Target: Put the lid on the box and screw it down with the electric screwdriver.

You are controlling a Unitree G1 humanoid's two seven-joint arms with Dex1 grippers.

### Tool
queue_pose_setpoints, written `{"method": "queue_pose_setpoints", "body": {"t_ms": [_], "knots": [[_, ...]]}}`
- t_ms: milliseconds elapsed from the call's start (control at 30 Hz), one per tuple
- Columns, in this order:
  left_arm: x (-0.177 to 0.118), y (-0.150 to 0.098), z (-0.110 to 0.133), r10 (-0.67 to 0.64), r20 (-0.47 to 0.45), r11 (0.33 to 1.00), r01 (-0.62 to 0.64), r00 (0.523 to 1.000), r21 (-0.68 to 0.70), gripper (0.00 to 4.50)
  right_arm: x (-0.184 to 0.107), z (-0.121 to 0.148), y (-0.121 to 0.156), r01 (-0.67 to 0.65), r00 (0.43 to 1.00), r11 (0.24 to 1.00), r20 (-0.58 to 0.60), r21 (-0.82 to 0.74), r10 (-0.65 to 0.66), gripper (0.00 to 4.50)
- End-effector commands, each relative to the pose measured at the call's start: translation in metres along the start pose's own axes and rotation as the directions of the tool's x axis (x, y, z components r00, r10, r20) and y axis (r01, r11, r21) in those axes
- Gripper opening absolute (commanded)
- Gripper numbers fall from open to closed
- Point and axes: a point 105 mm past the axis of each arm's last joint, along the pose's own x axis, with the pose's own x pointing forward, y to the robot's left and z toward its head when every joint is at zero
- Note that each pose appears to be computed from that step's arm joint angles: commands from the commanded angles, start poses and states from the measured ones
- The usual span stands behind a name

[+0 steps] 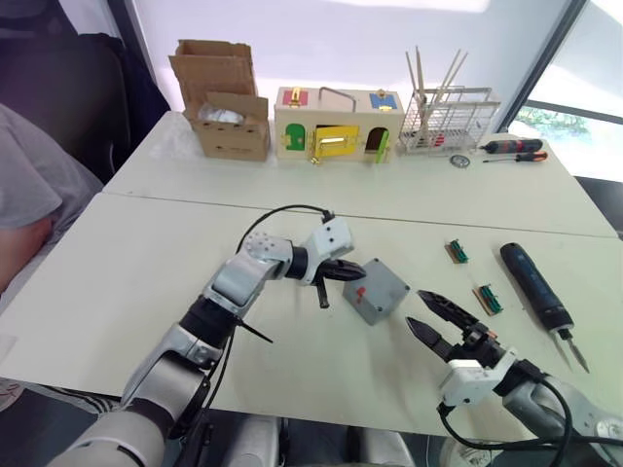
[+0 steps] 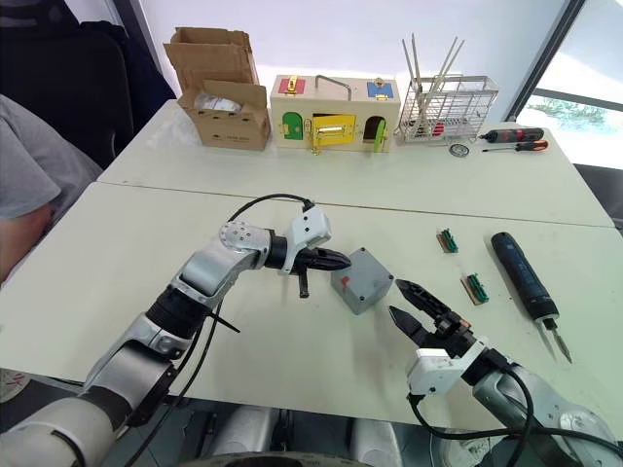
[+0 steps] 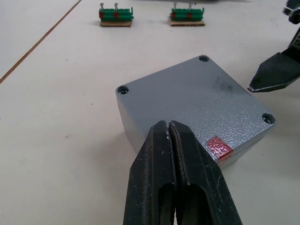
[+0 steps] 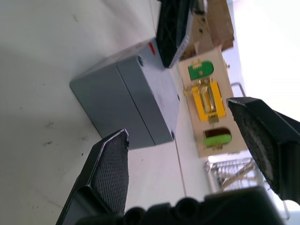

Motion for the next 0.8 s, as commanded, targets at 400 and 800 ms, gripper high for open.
{"method": "queue_pose_setpoints", "body": {"t_ms": [400, 800], "knots": [[-0.087, 0.038, 0.06, 0.371, 0.371, 0.911, -0.257, 0.851, -0.321, 0.0, 0.018, 0.006, -0.035, 0.202, 0.979, 0.397, -0.199, 0.895, -0.05, 0.02], [-0.037, 0.041, -0.005, 0.312, 0.191, 0.927, -0.255, 0.931, -0.274, 0.0, 0.016, 0.011, 0.002, 0.029, 0.975, 0.16, -0.064, 0.987, 0.215, 0.02]]}}
